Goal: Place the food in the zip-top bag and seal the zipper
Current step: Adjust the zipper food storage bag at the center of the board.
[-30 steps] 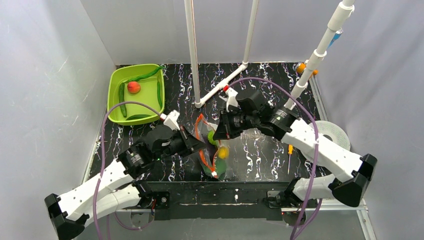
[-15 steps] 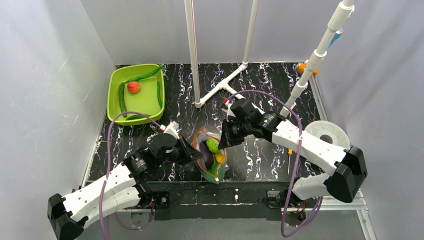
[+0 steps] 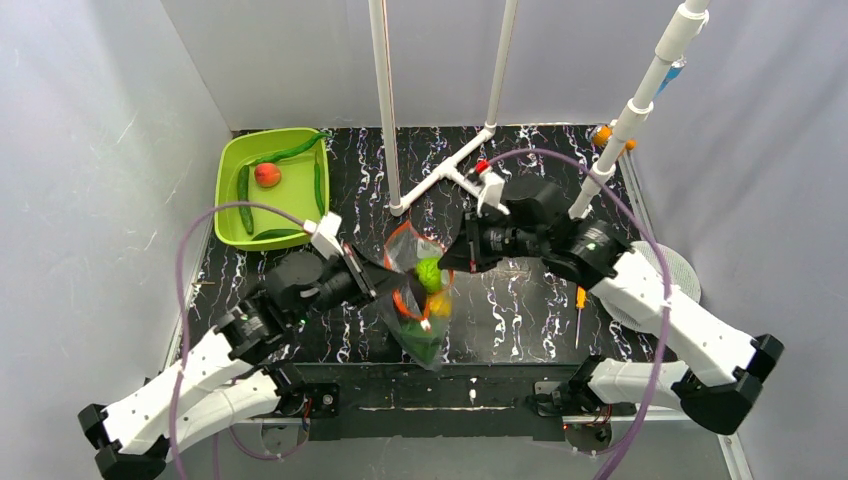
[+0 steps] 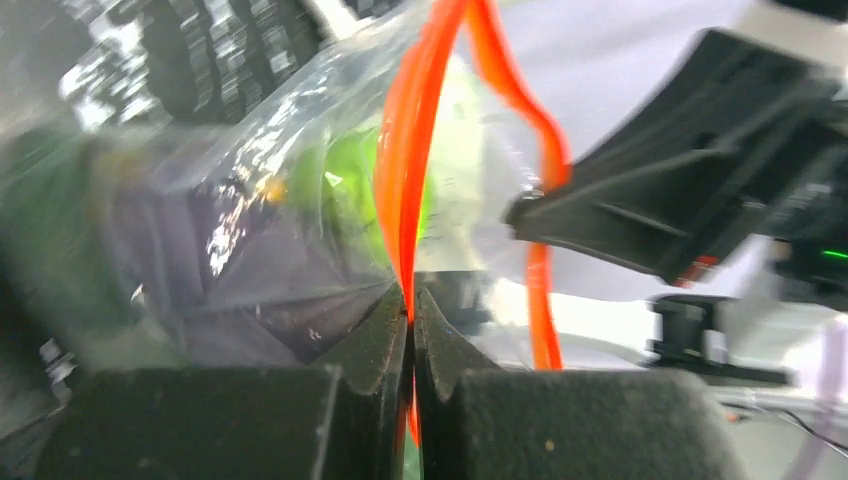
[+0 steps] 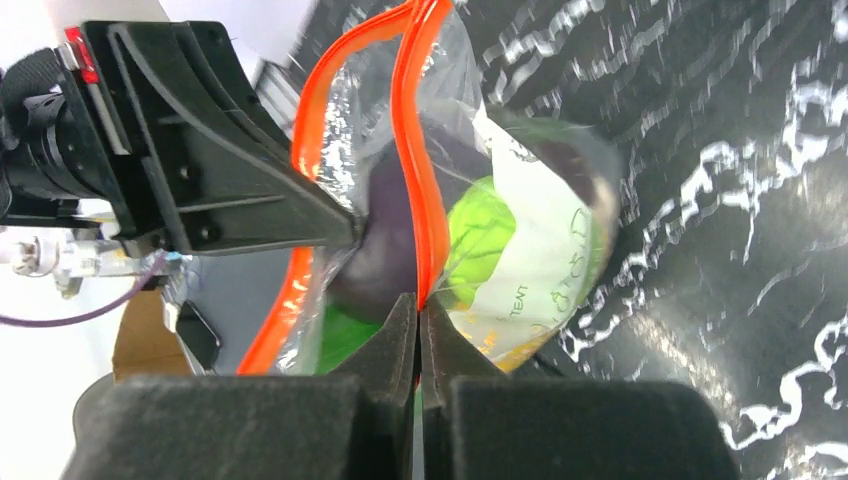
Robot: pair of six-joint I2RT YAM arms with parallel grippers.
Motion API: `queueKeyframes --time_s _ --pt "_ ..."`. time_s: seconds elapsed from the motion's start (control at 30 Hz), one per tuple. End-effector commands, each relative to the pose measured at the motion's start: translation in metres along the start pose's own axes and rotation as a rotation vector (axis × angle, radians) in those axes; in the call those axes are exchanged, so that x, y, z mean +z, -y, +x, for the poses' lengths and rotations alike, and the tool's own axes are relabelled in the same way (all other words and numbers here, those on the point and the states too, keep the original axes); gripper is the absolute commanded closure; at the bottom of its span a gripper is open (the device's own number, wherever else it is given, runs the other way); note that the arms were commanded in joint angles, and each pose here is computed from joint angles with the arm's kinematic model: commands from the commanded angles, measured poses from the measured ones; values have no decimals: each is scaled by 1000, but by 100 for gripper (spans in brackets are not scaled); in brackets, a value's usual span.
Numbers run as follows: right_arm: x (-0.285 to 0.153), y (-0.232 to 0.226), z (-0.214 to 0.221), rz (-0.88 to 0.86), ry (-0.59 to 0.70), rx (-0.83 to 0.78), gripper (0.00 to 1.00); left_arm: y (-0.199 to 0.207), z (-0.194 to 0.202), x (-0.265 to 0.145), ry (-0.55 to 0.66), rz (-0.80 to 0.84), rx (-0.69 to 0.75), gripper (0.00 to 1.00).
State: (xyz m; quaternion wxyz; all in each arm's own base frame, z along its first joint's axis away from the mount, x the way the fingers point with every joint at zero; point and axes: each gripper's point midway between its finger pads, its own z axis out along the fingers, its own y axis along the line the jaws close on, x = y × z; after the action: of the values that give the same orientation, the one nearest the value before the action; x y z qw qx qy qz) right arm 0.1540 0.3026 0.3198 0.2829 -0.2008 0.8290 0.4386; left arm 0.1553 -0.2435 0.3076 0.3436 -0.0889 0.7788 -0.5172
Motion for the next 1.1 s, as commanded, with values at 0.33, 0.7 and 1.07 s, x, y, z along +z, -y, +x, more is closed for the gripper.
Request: queueKeyframes --time_s 0.33,0.7,1.07 --pt "45 14 17 -15 -151 44 97 -49 24 27 -28 -92 -103 100" --pt "52 -8 31 -130 -195 89 96 -36 21 50 -25 -62 -122 100" --pt "60 11 39 -47 -207 59 95 -46 25 49 -30 -87 -146 100"
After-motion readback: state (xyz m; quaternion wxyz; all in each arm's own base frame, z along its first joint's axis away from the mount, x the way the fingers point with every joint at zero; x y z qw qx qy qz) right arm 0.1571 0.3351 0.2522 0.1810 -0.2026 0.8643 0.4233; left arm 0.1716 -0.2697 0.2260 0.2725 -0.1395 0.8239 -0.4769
